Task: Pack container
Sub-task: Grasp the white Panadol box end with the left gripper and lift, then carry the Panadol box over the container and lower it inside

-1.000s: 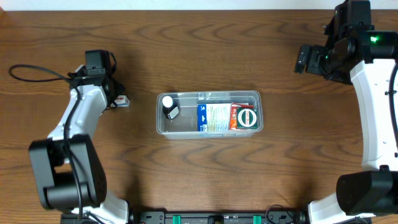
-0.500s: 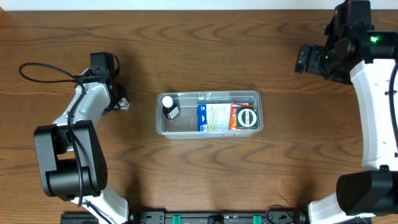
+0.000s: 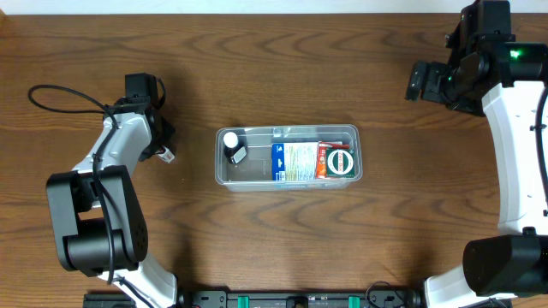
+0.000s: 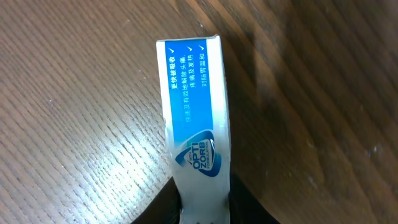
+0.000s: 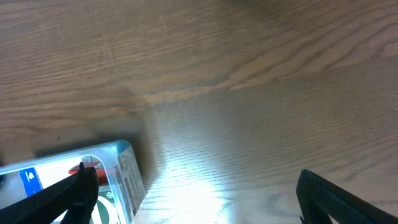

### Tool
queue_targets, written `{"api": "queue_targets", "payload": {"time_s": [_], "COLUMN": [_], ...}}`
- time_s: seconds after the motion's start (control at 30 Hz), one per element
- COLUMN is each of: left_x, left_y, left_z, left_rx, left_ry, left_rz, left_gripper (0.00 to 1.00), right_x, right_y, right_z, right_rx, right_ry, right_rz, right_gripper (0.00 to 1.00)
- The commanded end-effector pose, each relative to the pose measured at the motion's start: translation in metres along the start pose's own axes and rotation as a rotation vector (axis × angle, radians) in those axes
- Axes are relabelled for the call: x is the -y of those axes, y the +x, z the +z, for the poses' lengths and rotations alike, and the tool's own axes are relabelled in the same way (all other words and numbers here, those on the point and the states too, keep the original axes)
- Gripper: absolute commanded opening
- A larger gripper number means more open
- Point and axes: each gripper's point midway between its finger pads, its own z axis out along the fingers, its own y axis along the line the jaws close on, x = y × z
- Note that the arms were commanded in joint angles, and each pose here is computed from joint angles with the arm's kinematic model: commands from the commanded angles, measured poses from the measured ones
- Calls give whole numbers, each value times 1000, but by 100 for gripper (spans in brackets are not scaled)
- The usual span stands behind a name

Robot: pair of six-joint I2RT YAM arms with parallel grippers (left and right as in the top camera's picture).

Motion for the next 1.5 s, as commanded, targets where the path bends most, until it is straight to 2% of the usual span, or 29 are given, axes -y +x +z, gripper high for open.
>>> {"api": "queue_targets", "payload": {"time_s": [0.0, 0.27, 0.5, 0.67, 0.87, 1.17, 1.47], "left_x": [4, 6, 33, 63, 77, 94, 119], "left_y": [-1, -24, -17, 21, 86, 172, 218], "left_z": [-9, -66, -145, -202, -237, -252, -236], "left_rx": [-10, 111, 195, 252, 255, 203, 231], "left_ry": [33, 120, 372, 550, 620, 683, 685], "left_rz": [73, 143, 322, 573, 903, 1288, 1647], "left_gripper": [22, 22, 22, 22, 22, 22, 22], "right_x": [0, 0, 0, 0, 0, 0, 0], "right_y": [-2, -2, -2, -2, -2, -2, -2], "right_z": [-1, -1, -1, -1, -1, -1, -1], "right_rx": [3, 3, 3, 3, 3, 3, 3], "right_ry": [-4, -4, -4, -4, -4, -4, -4], "right_rz": [-2, -2, -2, -2, -2, -2, -2], "right_gripper": [99, 99, 99, 99, 99, 99, 99]}}
